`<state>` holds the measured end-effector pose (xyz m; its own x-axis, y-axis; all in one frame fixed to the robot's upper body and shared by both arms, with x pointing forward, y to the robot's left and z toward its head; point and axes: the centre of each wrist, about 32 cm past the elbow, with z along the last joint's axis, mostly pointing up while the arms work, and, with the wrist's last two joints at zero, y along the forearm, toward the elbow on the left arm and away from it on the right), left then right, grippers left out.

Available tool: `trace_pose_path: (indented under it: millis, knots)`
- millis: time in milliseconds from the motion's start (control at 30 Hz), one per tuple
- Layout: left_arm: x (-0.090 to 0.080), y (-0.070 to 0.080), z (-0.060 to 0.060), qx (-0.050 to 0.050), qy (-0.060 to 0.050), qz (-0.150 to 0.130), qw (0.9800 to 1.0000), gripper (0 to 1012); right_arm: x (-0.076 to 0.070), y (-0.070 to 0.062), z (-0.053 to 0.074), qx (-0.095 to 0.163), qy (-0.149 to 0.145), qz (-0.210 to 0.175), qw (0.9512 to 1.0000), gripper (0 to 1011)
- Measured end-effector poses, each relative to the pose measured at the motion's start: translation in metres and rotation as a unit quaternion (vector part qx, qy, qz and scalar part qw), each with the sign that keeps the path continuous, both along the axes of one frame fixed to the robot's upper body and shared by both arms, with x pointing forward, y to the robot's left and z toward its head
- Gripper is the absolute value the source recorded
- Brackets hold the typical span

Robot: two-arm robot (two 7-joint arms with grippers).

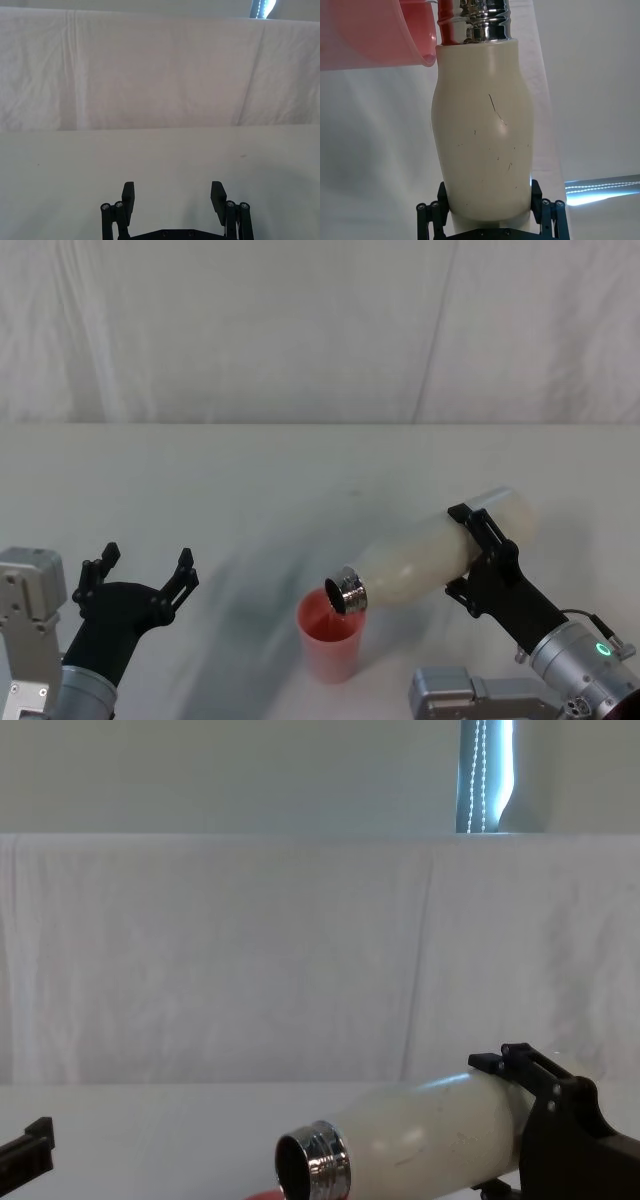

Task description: Grasp the thermos with one hand and pour water into the cup lid.

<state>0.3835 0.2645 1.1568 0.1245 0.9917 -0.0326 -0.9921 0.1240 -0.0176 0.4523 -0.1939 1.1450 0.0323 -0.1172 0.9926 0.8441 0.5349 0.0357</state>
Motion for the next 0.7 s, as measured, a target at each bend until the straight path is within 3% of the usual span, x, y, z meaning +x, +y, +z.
trace_pose_path:
  millis: [400,700]
  knots:
    - [0.0000,0.0000,0.0000,0.000,0.000,0.000,1.0000,1001,-0.0004,0.0006,0.0006,0.003,0.009,0.002,1.0000,964]
    - [0.0000,0.0000,0.0000,0.000,0.000,0.000,1.0000,1001,-0.0017,0.0004,0.0022,0.024,0.028,0.005,0.9993,964]
